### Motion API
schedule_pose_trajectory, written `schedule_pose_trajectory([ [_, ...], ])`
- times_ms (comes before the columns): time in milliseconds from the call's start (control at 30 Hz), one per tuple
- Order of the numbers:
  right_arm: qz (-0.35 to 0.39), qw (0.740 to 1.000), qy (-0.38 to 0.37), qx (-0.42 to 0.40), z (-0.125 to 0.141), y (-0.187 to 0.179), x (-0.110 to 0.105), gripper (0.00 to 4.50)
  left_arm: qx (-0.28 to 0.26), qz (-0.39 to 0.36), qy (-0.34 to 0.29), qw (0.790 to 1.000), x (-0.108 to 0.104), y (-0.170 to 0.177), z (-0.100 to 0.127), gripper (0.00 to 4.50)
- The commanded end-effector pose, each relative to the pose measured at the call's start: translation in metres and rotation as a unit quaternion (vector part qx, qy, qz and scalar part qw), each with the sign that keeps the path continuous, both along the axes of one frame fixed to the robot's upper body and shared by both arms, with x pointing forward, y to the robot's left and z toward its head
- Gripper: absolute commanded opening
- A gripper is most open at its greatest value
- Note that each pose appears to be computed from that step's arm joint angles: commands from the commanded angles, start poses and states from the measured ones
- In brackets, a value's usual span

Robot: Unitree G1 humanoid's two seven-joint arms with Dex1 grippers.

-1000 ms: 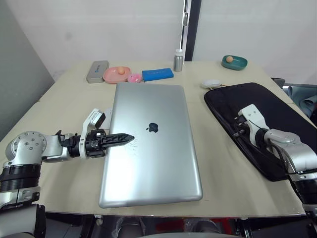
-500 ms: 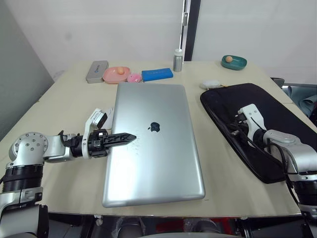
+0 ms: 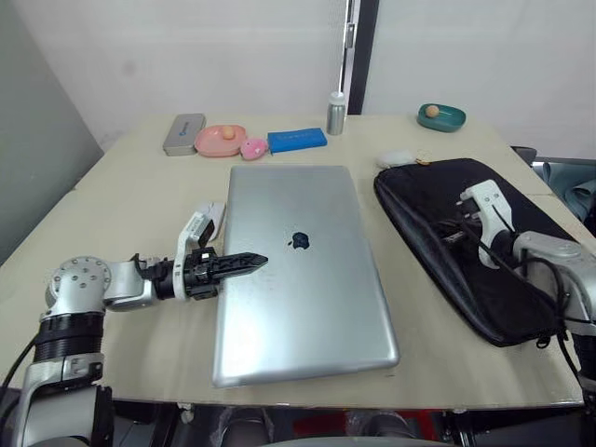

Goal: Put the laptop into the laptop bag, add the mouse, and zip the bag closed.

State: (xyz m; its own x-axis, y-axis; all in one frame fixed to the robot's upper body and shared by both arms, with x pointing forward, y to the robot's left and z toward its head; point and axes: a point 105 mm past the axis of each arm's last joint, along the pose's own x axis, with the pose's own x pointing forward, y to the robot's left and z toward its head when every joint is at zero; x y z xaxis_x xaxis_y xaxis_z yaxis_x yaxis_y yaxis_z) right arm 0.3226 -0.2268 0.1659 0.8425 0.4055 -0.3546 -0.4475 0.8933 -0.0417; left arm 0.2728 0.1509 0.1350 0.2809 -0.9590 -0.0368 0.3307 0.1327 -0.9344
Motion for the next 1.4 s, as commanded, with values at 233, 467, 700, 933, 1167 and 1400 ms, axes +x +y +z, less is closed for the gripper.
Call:
schedule_pose_trajectory([
  [233,0.018,0.998,-0.062,0.018,0.056,0.006,-0.005,0.02,-0.127,-0.040,-0.010,0.991,0.004,-0.030,0.031,0.30],
  [467,0.018,0.998,-0.056,0.024,0.051,0.015,-0.008,0.02,-0.137,0.018,0.045,0.989,0.022,-0.045,0.023,0.30],
  [700,0.018,0.998,-0.052,0.033,0.046,0.024,-0.012,0.02,-0.118,0.029,0.061,0.991,0.028,-0.057,0.017,0.30],
  [933,0.020,0.998,-0.049,0.044,0.043,0.031,-0.013,0.02,-0.117,0.014,0.063,0.991,0.028,-0.068,0.018,0.30],
  [1167,0.023,0.997,-0.045,0.051,0.038,0.040,-0.014,0.02,-0.125,-0.001,0.049,0.991,0.026,-0.074,0.025,0.30],
  [1400,0.019,0.998,-0.044,0.049,0.037,0.038,-0.012,0.02,-0.105,-0.036,0.028,0.993,0.010,-0.069,0.027,0.30],
])
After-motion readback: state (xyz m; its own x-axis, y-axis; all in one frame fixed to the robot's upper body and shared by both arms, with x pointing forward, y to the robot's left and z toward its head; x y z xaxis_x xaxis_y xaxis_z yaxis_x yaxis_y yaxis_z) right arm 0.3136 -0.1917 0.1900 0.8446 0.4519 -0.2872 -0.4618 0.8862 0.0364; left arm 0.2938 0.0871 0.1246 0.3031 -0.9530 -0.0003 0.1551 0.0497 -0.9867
